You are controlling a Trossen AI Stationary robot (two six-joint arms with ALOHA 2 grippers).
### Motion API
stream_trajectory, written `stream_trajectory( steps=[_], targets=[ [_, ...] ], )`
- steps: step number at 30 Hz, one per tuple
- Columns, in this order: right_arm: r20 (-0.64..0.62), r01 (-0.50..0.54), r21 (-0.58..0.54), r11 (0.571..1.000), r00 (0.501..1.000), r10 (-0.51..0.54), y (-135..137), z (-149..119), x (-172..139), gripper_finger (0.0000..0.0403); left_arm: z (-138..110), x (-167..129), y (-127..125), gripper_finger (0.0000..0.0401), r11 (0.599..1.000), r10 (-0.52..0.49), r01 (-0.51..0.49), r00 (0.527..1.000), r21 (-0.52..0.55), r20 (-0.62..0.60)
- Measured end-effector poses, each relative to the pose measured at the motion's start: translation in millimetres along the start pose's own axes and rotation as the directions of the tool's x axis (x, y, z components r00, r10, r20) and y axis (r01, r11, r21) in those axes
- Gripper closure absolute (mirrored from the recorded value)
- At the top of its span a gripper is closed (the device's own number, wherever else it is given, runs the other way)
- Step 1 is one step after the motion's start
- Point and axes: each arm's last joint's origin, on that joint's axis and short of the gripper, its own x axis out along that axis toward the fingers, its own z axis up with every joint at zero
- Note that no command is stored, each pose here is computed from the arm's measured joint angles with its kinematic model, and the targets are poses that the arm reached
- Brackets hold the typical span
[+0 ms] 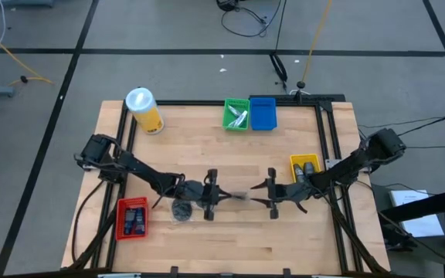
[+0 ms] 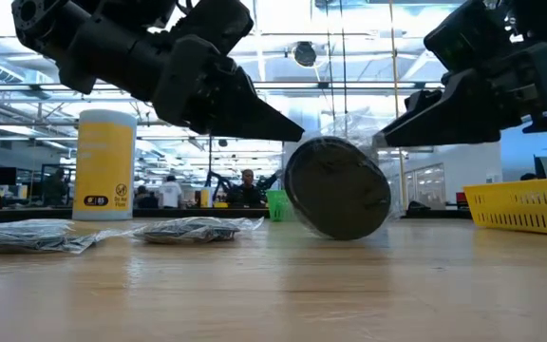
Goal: Pick & Place Travel size toiletries
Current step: Put the black hairbrush into the blue basket
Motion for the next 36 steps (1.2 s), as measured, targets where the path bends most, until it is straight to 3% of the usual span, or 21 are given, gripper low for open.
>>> stream_trajectory(
  steps=[10,14,19,25,28,31,33,36],
  targets=[
    [-0.009,0.022,-0.040,0.999,1.000,-0.022,-1.6,-3.8,10.3,0.0328,1.2,0.0,-0.1,0.0382,1.000,0.001,-0.001,1.000,-0.007,0.012],
    [-0.011,0.021,-0.078,0.997,1.000,-0.022,2.2,-1.8,19.1,0.0337,2.9,0.0,0.2,0.0382,1.000,0.004,-0.003,1.000,-0.013,0.030],
    [-0.015,0.024,-0.127,0.992,1.000,-0.026,7.2,-1.4,31.8,0.0306,3.4,-0.1,0.2,0.0382,1.000,0.003,-0.003,0.999,-0.014,0.035],
    [-0.066,0.010,-0.289,0.957,0.997,-0.030,10.9,-6.1,41.0,0.0246,1.2,0.0,0.2,0.0382,0.999,0.009,-0.009,1.000,-0.031,0.012],
    [-0.155,-0.021,-0.357,0.934,0.987,-0.037,10.6,-10.5,40.7,0.0219,-4.0,1.1,6.7,0.0382,0.986,0.083,-0.088,0.996,-0.142,-0.043],
    [-0.243,-0.055,-0.407,0.912,0.969,-0.051,8.7,-8.9,39.5,0.0194,-16.9,4.1,26.1,0.0382,0.937,0.161,-0.201,0.974,-0.287,-0.157],
    [-0.285,-0.082,-0.468,0.880,0.956,-0.062,6.9,-7.2,39.2,0.0180,-25.4,6.0,40.4,0.0382,0.915,0.142,-0.212,0.966,-0.344,-0.218],
    [-0.312,-0.130,-0.590,0.797,0.947,-0.077,4.5,-7.6,39.5,0.0170,-37.9,11.4,56.4,0.0382,0.899,0.070,-0.174,0.963,-0.402,-0.261]
  ],
)
